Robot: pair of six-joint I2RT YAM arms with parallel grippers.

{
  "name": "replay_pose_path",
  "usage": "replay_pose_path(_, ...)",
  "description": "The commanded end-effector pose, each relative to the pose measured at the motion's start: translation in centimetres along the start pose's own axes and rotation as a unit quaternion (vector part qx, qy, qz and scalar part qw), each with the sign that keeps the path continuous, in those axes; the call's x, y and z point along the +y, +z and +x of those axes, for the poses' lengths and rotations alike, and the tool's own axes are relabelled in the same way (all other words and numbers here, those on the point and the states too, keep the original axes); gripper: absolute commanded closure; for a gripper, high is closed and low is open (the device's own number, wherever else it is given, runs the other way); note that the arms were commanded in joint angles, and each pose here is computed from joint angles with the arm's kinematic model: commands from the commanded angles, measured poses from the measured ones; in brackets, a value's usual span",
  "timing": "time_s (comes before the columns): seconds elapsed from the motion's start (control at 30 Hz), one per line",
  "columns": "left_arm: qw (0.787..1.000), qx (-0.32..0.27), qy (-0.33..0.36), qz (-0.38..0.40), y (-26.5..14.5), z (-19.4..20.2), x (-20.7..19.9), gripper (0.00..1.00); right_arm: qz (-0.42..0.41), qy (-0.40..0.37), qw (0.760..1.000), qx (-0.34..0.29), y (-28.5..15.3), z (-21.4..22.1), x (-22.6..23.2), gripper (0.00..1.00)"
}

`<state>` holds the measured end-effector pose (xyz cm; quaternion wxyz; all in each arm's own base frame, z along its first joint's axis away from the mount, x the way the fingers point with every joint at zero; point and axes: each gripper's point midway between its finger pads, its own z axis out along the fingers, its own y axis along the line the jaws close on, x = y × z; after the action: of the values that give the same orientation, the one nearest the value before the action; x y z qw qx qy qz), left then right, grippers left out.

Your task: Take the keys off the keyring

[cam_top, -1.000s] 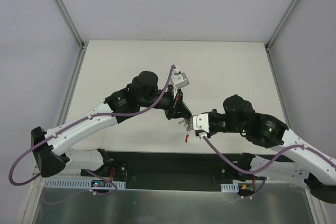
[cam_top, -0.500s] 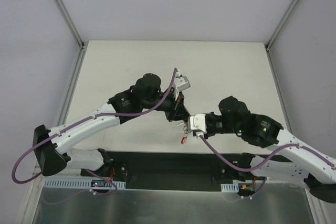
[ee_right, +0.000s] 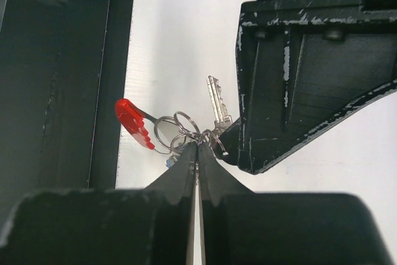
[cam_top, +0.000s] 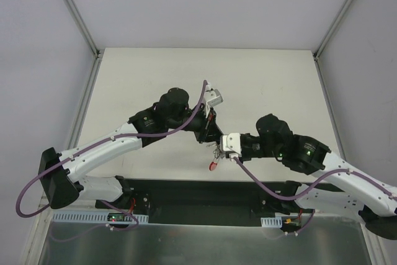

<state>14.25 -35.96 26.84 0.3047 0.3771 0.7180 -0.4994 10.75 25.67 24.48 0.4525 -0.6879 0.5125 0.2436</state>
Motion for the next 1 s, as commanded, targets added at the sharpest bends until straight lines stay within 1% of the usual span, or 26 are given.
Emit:
replay_pose_path(0.0, 0.995, -0.089, 0.034, -0.017, -0.5, -4.4, 0.8, 1.00, -0.040, -0.003, 0.994, -0.104, 0.7, -4.8, 1.0, 0.99)
replay_pose_path(0.13, 0.995, -0.100, 0.028, -0.012, -0.8, -4.5, 0.6, 1.00, -0.021, 0.012, 0.994, -0.109, 0.8, -4.6, 0.6, 0.99)
replay_pose_path(0.27, 0.994, -0.110, 0.019, 0.006, -0.9, -4.5, -0.1, 1.00, 0.017, 0.020, 0.993, -0.114, 1.0, -4.5, -0.7, 0.99)
replay_pose_path(0.47, 0.993, -0.113, 0.019, 0.001, -1.2, -4.6, 0.4, 1.00, 0.028, 0.027, 0.993, -0.115, 1.0, -4.3, -0.8, 0.99)
replay_pose_path(0.63, 0.994, -0.106, 0.024, 0.016, -1.9, -4.9, 0.0, 1.00, 0.038, 0.025, 0.992, -0.116, 0.6, -4.1, -0.9, 0.99)
replay_pose_path(0.7, 0.994, -0.101, 0.028, 0.027, -2.0, -4.6, -0.4, 0.93, 0.045, 0.026, 0.992, -0.113, 0.3, -3.7, -0.9, 0.99)
replay_pose_path(0.77, 0.993, -0.098, 0.041, 0.042, -2.6, -4.2, -1.1, 0.80, 0.047, 0.023, 0.992, -0.113, -0.1, -3.6, -0.8, 0.99)
replay_pose_path(0.8, 0.993, -0.097, 0.047, 0.044, -2.9, -3.9, -1.3, 0.72, 0.048, 0.020, 0.991, -0.119, -0.5, -3.9, -0.8, 0.99)
replay_pose_path(0.87, 0.993, -0.096, 0.063, 0.042, -3.9, -3.8, -1.9, 0.65, 0.045, 0.016, 0.992, -0.117, -0.9, -3.7, -0.6, 0.99)
replay_pose_path(0.9, 0.992, -0.097, 0.068, 0.039, -4.3, -4.1, -2.1, 0.60, 0.041, 0.012, 0.992, -0.121, -1.2, -3.9, -0.4, 0.99)
replay_pose_path(0.97, 0.991, -0.095, 0.085, 0.035, -5.2, -4.0, -2.6, 0.57, 0.035, 0.010, 0.992, -0.120, -1.7, -3.9, -0.1, 0.99)
